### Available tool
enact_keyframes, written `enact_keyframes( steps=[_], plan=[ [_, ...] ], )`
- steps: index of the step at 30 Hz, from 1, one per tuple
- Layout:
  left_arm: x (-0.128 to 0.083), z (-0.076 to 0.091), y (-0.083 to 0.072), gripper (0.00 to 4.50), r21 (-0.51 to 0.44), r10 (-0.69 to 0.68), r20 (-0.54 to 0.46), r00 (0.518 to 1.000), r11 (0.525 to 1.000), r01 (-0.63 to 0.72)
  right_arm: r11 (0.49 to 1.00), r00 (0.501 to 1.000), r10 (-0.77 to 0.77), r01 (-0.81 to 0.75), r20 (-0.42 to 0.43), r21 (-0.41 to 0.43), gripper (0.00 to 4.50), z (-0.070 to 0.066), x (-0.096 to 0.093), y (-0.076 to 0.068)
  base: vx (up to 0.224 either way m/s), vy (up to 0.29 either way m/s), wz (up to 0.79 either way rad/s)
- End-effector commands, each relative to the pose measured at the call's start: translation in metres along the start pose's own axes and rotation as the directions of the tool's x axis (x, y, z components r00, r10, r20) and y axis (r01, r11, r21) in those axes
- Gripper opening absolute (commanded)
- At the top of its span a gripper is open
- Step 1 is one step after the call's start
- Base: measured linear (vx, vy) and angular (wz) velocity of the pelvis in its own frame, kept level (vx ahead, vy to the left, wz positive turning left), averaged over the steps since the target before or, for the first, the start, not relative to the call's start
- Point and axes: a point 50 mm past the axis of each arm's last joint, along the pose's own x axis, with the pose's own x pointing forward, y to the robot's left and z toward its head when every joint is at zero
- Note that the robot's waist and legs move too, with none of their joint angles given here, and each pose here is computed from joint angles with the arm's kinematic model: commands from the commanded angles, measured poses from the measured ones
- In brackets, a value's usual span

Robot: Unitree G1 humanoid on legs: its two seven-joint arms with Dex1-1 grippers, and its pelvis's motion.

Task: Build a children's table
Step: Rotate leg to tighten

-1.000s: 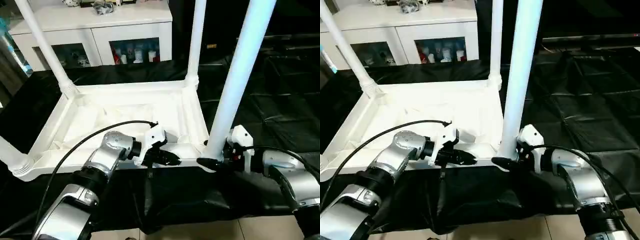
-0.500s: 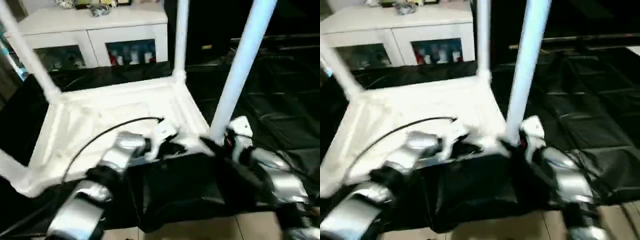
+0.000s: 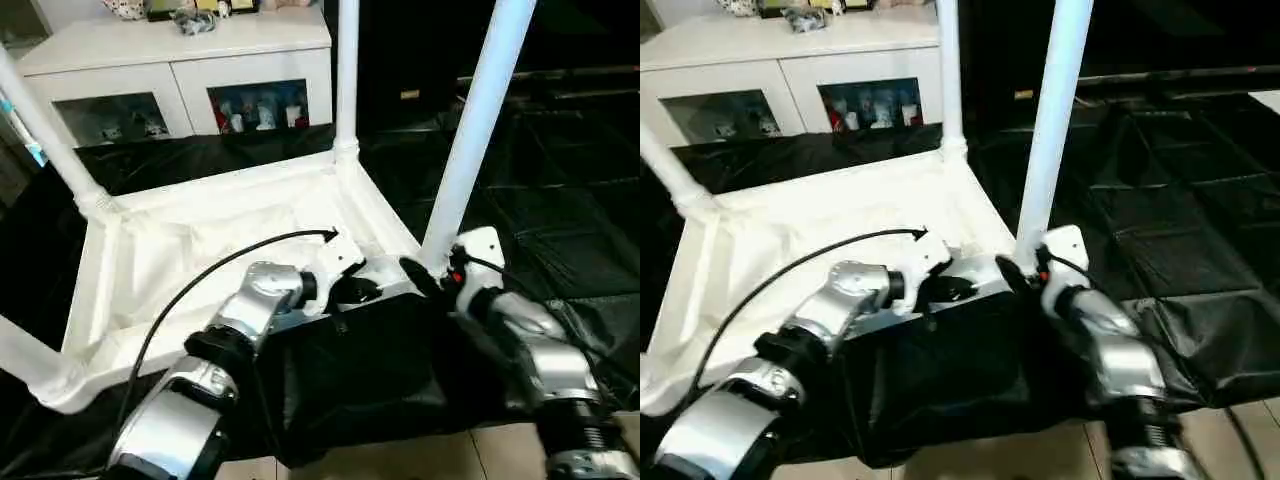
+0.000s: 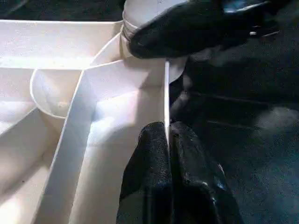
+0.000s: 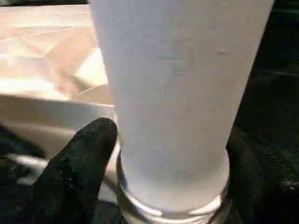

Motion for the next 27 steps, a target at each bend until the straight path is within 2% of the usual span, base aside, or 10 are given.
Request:
enact_keyframes(
  steps=[1, 6, 10, 15, 16, 21, 23, 25, 26, 27],
  plan=[
    [0.004, 0.019, -0.011, 0.00, 0.071, -0.130, 0.098, 0.987, 0.990, 0.123, 0.961, 0.961, 0.275, -0.276, -0.025, -0.013, 3.90, -0.001, 0.006, 0.030, 0.000, 0.000, 0.00],
    [-0.012, 0.010, -0.010, 0.00, 0.086, -0.220, 0.052, 0.974, 0.973, 0.215, 0.928, 0.929, 0.361, -0.367, -0.086, -0.068, 3.90, 0.004, -0.016, 0.015, 0.000, 0.000, 0.00],
    [-0.025, 0.004, -0.008, 0.00, 0.080, -0.261, 0.019, 0.965, 0.963, 0.259, 0.908, 0.910, 0.399, -0.409, -0.108, -0.092, 3.51, 0.009, -0.028, 0.006, 0.000, 0.000, 0.00],
    [-0.029, 0.004, -0.007, 0.00, 0.075, -0.264, 0.016, 0.964, 0.962, 0.263, 0.898, 0.899, 0.424, -0.433, -0.114, -0.078, 3.16, 0.009, -0.030, 0.006, 0.000, 0.000, 0.00],
    [-0.030, 0.004, -0.007, 0.00, 0.075, -0.267, 0.016, 0.963, 0.961, 0.265, 0.894, 0.895, 0.431, -0.441, -0.116, -0.076, 2.93, 0.008, -0.030, 0.007, 0.000, 0.000, 0.00],
    [-0.030, 0.004, -0.007, 0.00, 0.075, -0.268, 0.020, 0.963, 0.961, 0.266, 0.883, 0.882, 0.459, -0.467, -0.106, -0.058, 2.77, 0.006, -0.029, 0.014, 0.000, 0.000, 0.00],
    [-0.027, 0.006, -0.007, 0.00, 0.073, -0.241, 0.035, 0.970, 0.969, 0.238, 0.900, 0.899, 0.429, -0.433, -0.082, -0.041, 2.73, 0.003, -0.026, 0.017, 0.000, 0.000, 0.00],
    [-0.022, 0.008, -0.003, 0.00, 0.061, -0.179, 0.039, 0.983, 0.982, 0.176, 0.929, 0.930, 0.363, -0.366, -0.056, -0.062, 2.72, 0.002, -0.020, 0.017, 0.000, 0.000, 0.00],
    [-0.016, 0.011, 0.001, 0.00, 0.052, -0.100, 0.048, 0.994, 0.994, 0.097, 0.970, 0.971, 0.238, -0.239, -0.026, -0.042, 2.72, 0.000, -0.010, 0.013, 0.000, 0.000, 0.00],
    [-0.013, 0.013, 0.003, 0.00, 0.049, -0.059, 0.054, 0.997, 0.997, 0.056, 0.986, 0.987, 0.163, -0.163, -0.016, -0.018, 2.72, -0.001, -0.005, 0.011, 0.000, 0.000, 0.00]
  ],
)
